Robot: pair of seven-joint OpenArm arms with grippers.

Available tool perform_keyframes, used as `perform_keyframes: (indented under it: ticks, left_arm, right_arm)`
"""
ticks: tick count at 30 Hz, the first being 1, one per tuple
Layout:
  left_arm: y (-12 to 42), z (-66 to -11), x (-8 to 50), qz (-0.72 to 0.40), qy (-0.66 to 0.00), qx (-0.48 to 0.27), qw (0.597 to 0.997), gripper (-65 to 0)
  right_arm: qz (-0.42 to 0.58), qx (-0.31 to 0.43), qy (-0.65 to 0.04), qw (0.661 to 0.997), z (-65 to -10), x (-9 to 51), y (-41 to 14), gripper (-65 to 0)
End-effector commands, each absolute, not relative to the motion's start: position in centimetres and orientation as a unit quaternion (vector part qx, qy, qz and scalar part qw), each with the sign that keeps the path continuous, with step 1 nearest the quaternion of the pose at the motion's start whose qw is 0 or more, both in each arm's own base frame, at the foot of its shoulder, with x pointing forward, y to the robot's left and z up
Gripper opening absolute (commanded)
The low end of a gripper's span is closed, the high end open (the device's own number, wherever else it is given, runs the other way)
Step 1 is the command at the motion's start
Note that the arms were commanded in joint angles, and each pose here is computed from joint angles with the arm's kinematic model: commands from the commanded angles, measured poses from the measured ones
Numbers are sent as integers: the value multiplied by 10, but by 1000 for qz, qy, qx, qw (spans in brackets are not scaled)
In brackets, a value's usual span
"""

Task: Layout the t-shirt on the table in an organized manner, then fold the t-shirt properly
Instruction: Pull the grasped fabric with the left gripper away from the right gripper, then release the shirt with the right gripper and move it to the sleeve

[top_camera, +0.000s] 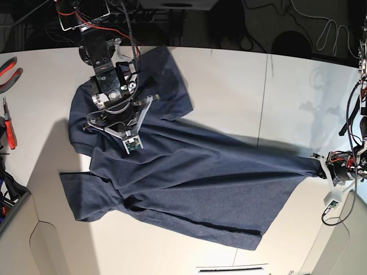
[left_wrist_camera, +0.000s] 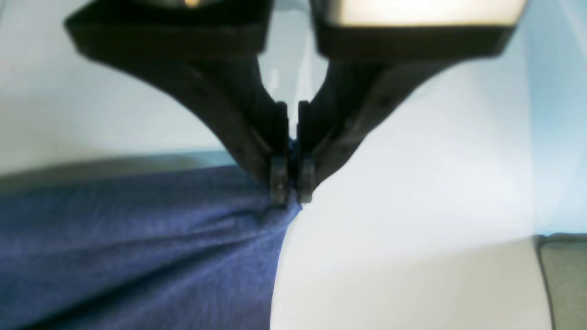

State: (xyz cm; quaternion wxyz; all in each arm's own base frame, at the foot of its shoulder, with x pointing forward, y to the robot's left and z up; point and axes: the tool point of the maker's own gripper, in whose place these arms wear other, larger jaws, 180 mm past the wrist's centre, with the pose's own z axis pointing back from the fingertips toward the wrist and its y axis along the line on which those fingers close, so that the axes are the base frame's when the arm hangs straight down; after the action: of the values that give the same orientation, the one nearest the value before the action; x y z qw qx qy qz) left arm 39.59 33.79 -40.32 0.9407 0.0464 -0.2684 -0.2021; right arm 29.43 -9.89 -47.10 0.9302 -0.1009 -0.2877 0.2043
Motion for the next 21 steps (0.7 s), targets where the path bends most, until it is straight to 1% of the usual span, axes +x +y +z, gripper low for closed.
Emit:
perform_keyframes:
  ticks: [1, 8, 10, 11, 15, 21]
  left_arm:
    - [351, -380, 410, -200, -292, 67, 933, -650]
    - [351, -380, 410, -200, -291, 67, 933, -647]
    - [350, -380, 410, -198, -294, 64, 933, -531]
    - [349, -380, 411, -194, -297, 59, 933, -498]
    - [341, -377, 415, -180, -314, 36, 931, -493]
    - [335, -369, 425, -177, -349, 23, 920, -493]
  right_arm:
    - [203, -115, -270, 934, -472, 292, -109, -650]
    - [197, -102, -270, 937, -474, 290, -106, -650]
    - [197, -102, -270, 937, -474, 290, -106, -650]
    - [197, -102, -270, 937, -474, 291, -106, -650]
    - [197, -102, -270, 937, -474, 290, -106, -650]
    - [197, -102, -269, 937, -474, 290, -106, -650]
